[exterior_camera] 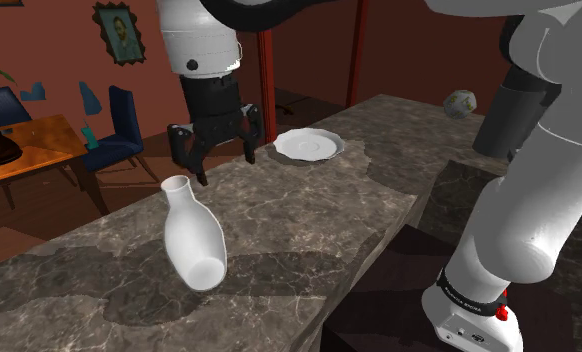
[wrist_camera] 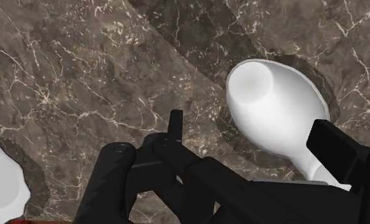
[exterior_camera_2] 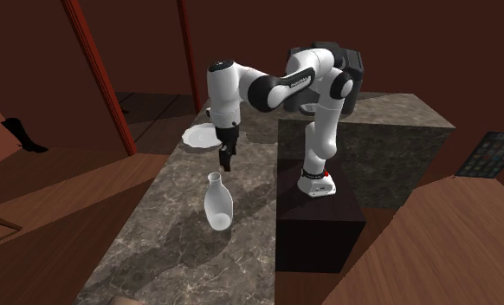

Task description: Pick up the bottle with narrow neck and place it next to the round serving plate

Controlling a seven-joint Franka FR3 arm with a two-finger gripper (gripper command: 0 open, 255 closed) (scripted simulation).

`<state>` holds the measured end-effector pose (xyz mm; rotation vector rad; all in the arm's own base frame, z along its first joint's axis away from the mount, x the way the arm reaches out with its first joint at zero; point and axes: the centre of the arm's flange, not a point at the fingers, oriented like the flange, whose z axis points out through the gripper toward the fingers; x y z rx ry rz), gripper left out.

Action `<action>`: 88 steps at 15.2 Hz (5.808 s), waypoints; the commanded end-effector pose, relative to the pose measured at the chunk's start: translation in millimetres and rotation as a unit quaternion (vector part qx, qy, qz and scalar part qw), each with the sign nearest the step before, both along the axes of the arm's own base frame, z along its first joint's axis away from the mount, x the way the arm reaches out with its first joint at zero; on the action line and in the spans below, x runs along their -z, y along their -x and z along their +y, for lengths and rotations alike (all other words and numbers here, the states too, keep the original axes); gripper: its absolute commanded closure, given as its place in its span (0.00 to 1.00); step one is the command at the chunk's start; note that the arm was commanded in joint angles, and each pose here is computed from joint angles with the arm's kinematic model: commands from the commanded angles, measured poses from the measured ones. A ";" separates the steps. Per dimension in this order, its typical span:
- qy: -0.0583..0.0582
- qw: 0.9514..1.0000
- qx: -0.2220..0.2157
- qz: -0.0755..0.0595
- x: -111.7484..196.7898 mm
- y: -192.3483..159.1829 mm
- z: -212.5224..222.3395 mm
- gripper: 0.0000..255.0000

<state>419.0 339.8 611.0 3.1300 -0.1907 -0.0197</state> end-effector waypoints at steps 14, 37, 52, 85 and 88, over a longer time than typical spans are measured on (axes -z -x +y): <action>0.007 1.000 0.009 -0.008 29.9 -30.2 77.5 0.00; 0.007 1.000 0.009 -0.008 -1.7 -30.2 77.5 1.00; 0.007 1.000 0.009 -0.008 -62.8 -27.8 38.0 1.00; 0.007 1.000 0.009 -0.008 -63.9 -1.6 -396.9 1.00; 0.007 1.000 0.009 -0.008 -64.0 0.7 -434.7 1.00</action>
